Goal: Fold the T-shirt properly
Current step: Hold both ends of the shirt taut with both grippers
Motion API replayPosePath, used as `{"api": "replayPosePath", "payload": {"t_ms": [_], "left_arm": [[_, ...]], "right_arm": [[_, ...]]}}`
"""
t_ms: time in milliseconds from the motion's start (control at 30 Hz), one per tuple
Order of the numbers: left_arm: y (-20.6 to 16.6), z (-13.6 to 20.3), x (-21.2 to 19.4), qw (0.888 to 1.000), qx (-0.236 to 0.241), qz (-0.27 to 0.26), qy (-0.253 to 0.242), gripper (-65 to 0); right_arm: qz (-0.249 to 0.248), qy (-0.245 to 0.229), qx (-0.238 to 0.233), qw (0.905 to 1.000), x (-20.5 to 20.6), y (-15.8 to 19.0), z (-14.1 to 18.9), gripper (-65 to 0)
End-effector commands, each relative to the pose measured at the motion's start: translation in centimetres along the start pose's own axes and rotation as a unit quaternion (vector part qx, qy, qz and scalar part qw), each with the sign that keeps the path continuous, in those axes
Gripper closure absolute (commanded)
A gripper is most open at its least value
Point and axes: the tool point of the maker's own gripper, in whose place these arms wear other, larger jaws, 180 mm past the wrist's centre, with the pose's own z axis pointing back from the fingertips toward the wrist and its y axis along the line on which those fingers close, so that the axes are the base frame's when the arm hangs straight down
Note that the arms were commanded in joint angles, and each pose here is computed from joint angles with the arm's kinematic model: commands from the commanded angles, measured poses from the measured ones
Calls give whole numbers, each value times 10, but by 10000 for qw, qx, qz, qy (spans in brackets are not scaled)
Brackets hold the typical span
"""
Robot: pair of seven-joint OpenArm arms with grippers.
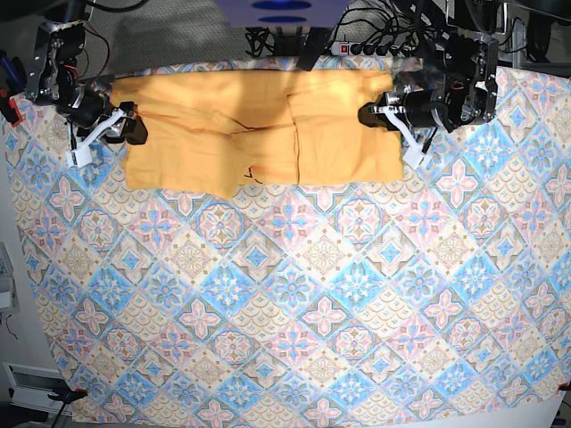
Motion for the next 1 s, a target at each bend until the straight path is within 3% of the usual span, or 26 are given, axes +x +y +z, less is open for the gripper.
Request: {"api": "replayPosePath", "payload": {"t_ms": [0, 167, 300, 400, 533, 633, 967], "left_arm": [[-2, 2, 5, 10000, -24, -51, -67, 0], [-3, 1, 4, 10000, -30, -43, -63, 0], [-3, 1, 4, 10000, -30, -43, -63, 0], [-3, 1, 4, 10000, -37, -40, -65, 0], [-3, 1, 4, 10000, -37, -40, -65, 0], [-3, 1, 4, 10000, -37, -40, -65, 0], [-3, 1, 4, 10000, -37, -40, -65, 0]], "right_arm": [[119, 189, -60, 9997, -4, -3, 3, -344], [298, 686, 160, 9971, -24, 14, -7, -238], [437, 815, 322, 9952, -27, 27, -16, -222], [504, 835, 416, 9944, -28, 31, -16, -199], [666, 713, 842, 9917, -25, 46, -15, -108], [631, 611, 889, 9922, -18, 47, -14, -59], [781, 340, 840, 9928, 12, 43, -15, -51]]}}
